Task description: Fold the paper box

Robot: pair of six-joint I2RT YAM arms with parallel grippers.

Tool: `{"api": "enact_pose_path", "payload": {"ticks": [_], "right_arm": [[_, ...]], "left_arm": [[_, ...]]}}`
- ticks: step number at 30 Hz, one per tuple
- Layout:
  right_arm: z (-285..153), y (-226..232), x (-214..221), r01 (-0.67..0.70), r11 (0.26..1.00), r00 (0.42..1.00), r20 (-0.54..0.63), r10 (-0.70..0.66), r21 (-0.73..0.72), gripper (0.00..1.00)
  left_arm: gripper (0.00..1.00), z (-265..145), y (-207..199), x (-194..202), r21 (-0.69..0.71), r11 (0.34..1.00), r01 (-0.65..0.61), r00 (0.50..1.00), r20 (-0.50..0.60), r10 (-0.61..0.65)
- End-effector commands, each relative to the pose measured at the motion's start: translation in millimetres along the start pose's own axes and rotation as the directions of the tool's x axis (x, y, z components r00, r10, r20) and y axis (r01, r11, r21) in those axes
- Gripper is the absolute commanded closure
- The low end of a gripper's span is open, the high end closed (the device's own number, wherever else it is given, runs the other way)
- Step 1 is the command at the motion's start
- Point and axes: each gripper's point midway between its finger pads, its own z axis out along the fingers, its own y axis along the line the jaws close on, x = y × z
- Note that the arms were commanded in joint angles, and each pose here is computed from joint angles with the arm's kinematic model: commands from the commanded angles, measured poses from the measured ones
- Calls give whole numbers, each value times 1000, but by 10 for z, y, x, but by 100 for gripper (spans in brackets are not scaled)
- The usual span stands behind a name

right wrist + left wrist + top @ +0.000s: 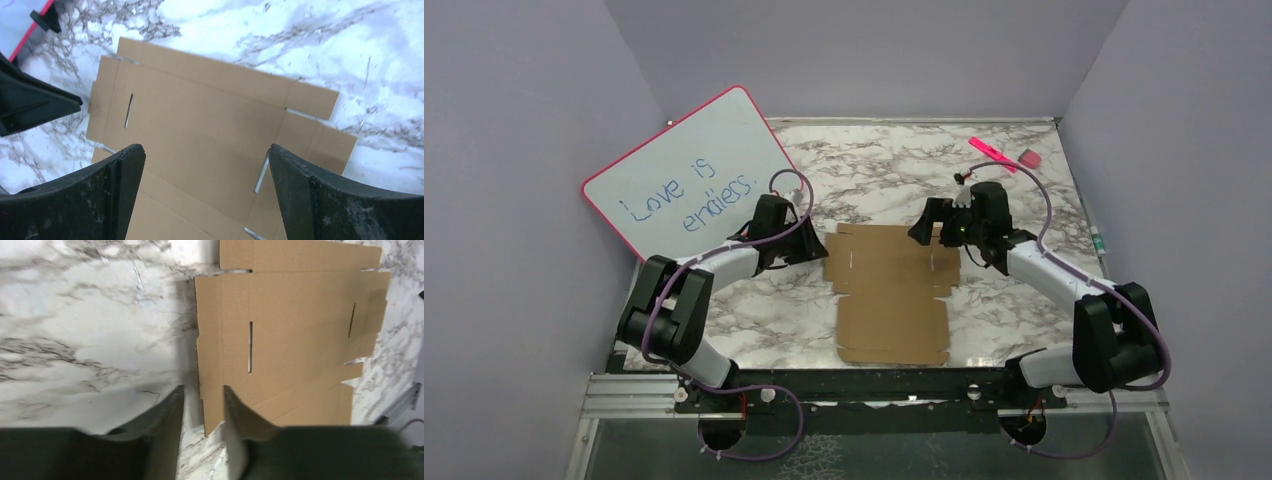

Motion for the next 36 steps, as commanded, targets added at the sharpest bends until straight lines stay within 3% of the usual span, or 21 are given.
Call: {"api": "enact_pose_path", "payload": {"ticks": [1,5,12,27,36], "right_arm": [[87,-24,-336,2,1000,998,66,-1,-10,0],[131,-166,-435,-61,998,995,73,61,-9,0],[236,-439,-461,-178,983,983,45,180,-41,2],[545,-749,-129,-331,937,943,-72,325,-112,18],[607,-656,-51,-351,916,935,-121,333,-194,36]], "left_arm": [[54,-195,-55,-442,-62,997,-45,990,130,53],[43,-194,-201,-696,-21,999,-26,986,165,29],[35,145,-330,-921,40,999,3,992,129,-8],[36,647,-244,-777,106,992,61,998,6,-62],[41,653,-344,-703,129,991,44,999,-1,-44]]}}
